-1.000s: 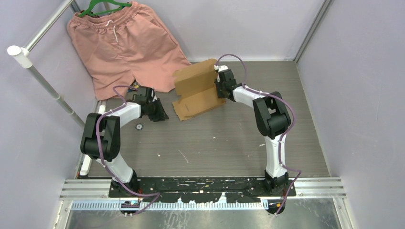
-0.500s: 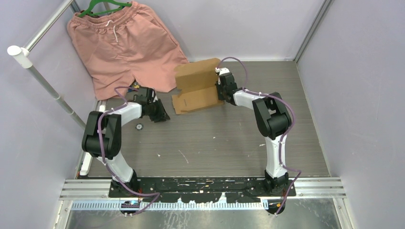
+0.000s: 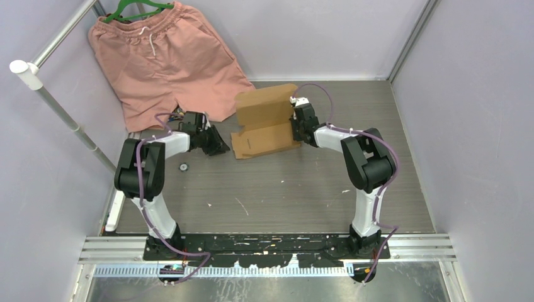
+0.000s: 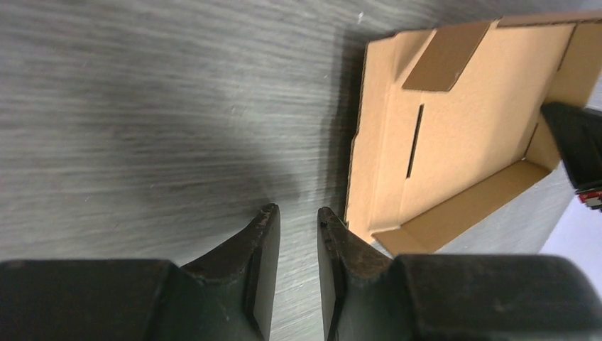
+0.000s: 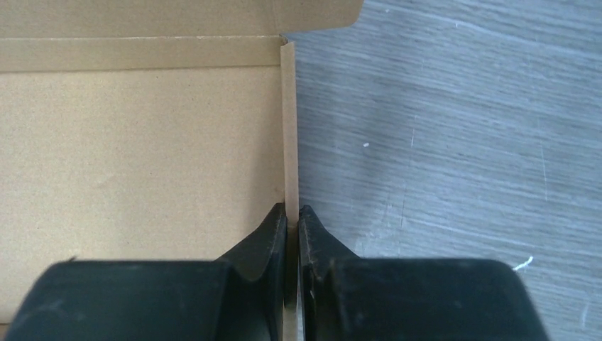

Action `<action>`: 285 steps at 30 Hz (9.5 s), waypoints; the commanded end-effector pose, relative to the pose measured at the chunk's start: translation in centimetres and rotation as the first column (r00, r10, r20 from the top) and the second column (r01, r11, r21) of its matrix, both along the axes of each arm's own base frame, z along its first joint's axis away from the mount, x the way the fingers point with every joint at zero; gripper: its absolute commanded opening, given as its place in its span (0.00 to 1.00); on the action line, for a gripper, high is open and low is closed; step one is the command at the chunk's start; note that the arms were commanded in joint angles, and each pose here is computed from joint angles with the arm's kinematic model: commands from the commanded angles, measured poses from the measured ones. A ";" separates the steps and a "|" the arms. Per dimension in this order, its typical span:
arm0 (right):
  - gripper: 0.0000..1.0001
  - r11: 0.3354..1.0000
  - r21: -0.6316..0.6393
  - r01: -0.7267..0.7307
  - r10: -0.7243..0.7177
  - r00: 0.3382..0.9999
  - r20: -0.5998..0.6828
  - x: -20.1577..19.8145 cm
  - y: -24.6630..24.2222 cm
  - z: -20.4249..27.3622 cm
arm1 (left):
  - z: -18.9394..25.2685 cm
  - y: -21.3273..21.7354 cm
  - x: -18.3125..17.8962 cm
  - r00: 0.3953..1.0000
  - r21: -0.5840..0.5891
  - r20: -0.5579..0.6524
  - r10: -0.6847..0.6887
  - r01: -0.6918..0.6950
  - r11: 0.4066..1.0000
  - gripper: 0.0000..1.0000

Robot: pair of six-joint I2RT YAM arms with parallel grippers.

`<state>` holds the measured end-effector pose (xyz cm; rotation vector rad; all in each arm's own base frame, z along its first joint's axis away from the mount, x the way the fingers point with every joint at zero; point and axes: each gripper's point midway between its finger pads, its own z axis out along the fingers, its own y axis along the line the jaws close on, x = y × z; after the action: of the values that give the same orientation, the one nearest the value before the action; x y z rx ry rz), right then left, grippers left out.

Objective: Fold the paper box
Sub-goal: Fold the paper box at the center of the board.

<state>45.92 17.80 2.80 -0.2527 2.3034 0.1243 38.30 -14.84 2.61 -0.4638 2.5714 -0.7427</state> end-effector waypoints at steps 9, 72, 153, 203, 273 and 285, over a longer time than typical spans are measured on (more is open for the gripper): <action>0.14 0.999 0.034 0.031 -0.033 0.999 0.040 -0.4 0.2 2.5 | -4.7 0.4 -1.1 0.993 0.008 -0.115 0.035 -0.034 0.999 0.18; 0.12 0.993 -0.121 -0.012 0.016 0.999 0.028 -2.1 1.5 0.8 | 2.3 -5.1 4.6 0.951 -0.105 0.295 -0.089 0.125 0.987 0.02; 0.59 1.000 -0.020 0.015 -0.013 0.995 0.096 -3.9 5.0 8.7 | 0.0 -6.1 2.3 0.992 -0.186 0.109 -0.072 0.091 0.978 0.01; 0.52 0.993 -0.083 -0.088 0.061 0.958 -0.280 -6.6 8.7 -6.6 | 1.7 -9.9 2.7 0.991 -0.322 0.120 -0.052 0.088 0.943 0.01; 0.52 0.992 -0.076 -0.097 0.068 0.945 -0.321 -8.0 9.1 -7.5 | 6.6 -10.8 4.2 0.974 -0.190 0.188 -0.126 0.162 0.968 0.13; 0.52 0.993 -0.067 -0.099 0.072 0.944 -0.323 -8.0 9.3 -7.5 | 5.5 -10.5 3.3 0.977 -0.101 0.080 -0.196 0.204 0.974 0.13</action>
<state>44.05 27.71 2.17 -0.2885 2.3701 0.1372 41.73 -25.12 8.31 -0.2634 2.4951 -0.9887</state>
